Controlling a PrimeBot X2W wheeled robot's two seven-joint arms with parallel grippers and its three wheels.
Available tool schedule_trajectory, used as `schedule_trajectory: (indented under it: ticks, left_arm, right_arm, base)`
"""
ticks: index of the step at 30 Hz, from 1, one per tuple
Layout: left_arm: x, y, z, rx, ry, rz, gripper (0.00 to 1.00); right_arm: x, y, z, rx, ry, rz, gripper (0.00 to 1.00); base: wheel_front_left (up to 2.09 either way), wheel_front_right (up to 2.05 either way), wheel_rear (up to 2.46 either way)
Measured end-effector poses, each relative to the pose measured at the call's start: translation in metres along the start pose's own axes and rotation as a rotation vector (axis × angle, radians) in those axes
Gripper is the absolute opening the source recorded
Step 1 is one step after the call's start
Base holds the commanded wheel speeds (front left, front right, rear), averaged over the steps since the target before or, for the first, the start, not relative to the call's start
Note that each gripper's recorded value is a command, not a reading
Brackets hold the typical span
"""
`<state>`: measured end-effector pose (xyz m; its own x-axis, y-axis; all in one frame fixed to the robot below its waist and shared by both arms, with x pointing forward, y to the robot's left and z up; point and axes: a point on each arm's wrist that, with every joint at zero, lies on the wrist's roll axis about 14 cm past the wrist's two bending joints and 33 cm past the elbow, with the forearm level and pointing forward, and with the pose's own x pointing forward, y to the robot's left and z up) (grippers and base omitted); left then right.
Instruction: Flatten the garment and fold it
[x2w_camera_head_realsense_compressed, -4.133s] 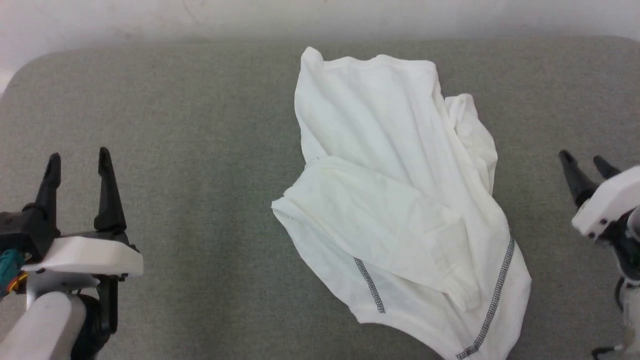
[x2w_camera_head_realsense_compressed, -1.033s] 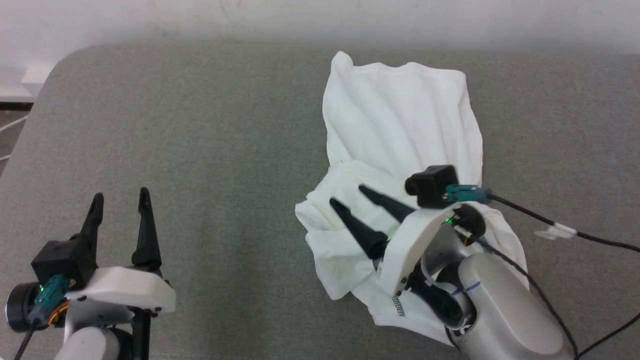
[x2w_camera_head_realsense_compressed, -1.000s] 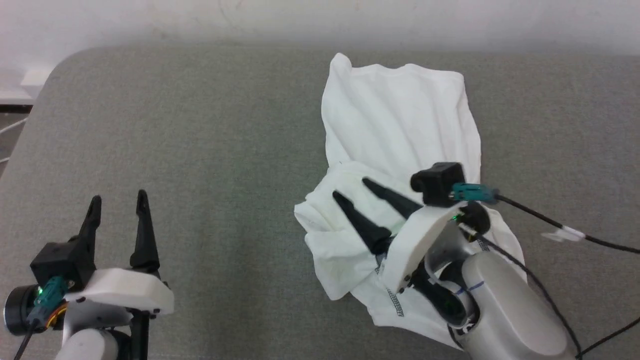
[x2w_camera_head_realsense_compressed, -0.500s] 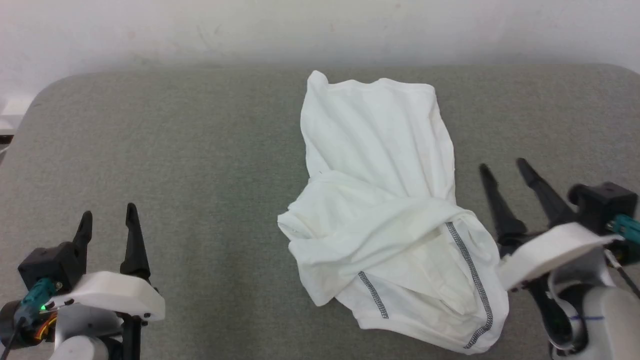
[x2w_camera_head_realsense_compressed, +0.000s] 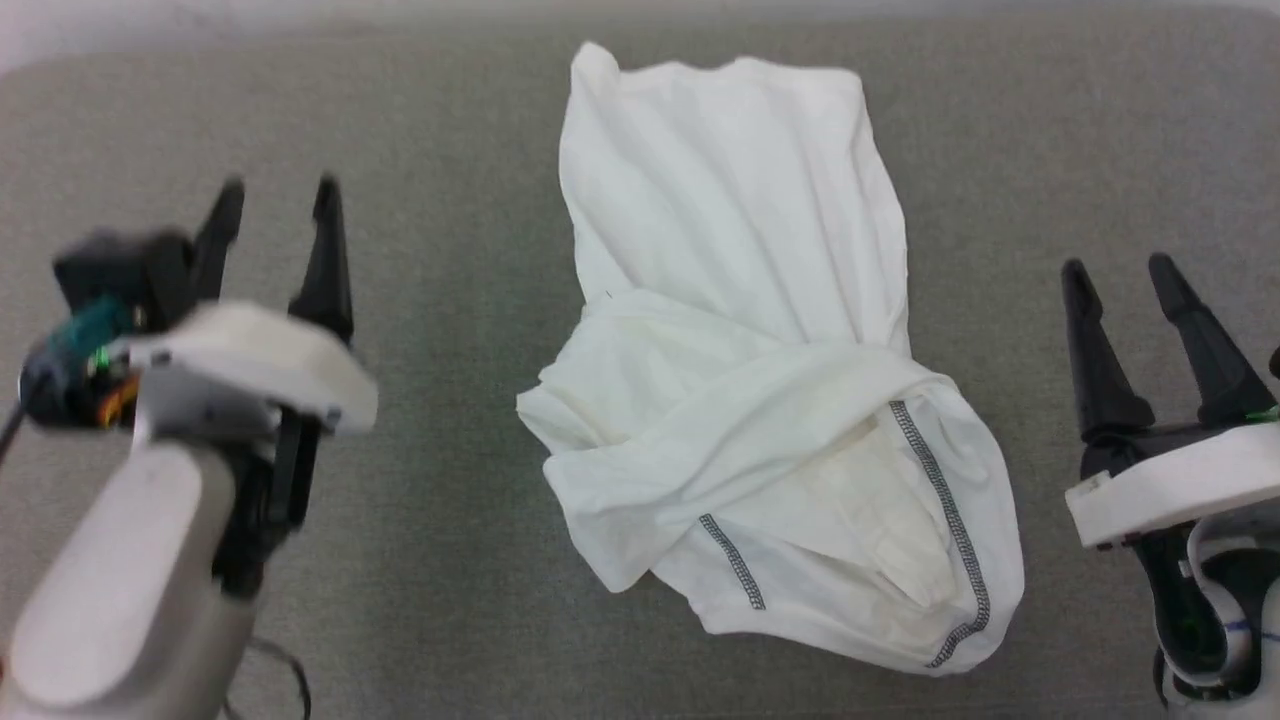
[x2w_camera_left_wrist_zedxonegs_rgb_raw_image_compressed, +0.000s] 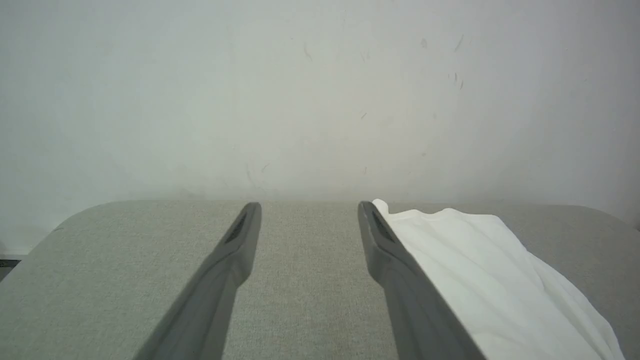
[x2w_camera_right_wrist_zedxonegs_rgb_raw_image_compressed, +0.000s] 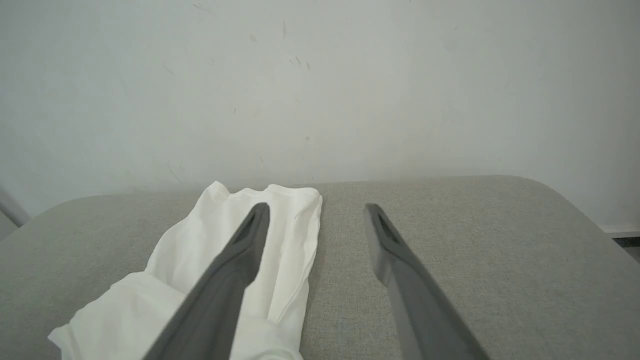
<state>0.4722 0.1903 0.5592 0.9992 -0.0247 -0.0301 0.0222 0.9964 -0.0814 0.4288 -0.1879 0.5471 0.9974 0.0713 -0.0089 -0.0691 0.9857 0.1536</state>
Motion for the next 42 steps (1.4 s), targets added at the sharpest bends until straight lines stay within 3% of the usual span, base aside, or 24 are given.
schedule_trajectory:
  ticks: [7,17,23,30,35,36,37,38,42]
  left_arm:
    - [0.088,-0.047,0.015,0.025,0.021,-0.139,1.0]
    - [0.181,-0.106,-0.036,0.057,0.277,-0.262,1.0]
    - [0.203,-0.125,-0.096,0.087,0.504,-0.289,1.0]
    - [0.205,-0.114,-0.177,0.145,0.785,-0.26,1.0]
    - [0.215,-0.119,-0.195,0.152,0.844,-0.279,1.0]
    - [0.216,-0.12,-0.199,0.152,0.862,-0.283,0.93]
    - [0.215,-0.121,-0.203,0.159,0.891,-0.293,0.41]
    - [0.215,-0.121,-0.205,0.169,0.916,-0.302,0.0]
    - [0.212,-0.129,-0.21,0.17,0.977,-0.327,0.0]
  right_arm:
    - [0.025,-0.006,-0.018,0.019,0.021,-0.006,1.0]
    - [0.035,-0.019,-0.051,0.033,0.075,-0.033,1.0]
    - [0.026,-0.033,-0.067,0.026,0.119,-0.074,1.0]
    - [0.014,-0.049,-0.083,0.01,0.17,-0.126,1.0]
    - [0.004,-0.061,-0.098,-0.003,0.224,-0.166,1.0]
    - [0.003,-0.063,-0.101,-0.005,0.229,-0.172,1.0]
    - [0.002,-0.064,-0.103,-0.006,0.237,-0.178,1.0]
    - [0.001,-0.066,-0.106,-0.008,0.246,-0.183,1.0]
    - [-0.002,-0.07,-0.112,-0.008,0.27,-0.197,1.0]
  base:
    - [0.0,0.0,0.0]
    - [0.0,0.0,0.0]
    - [0.0,0.0,0.0]
    - [0.0,0.0,0.0]
    - [0.0,0.0,0.0]
    - [0.0,0.0,0.0]
    - [0.0,0.0,0.0]
    - [0.0,0.0,0.0]
    - [0.0,0.0,0.0]
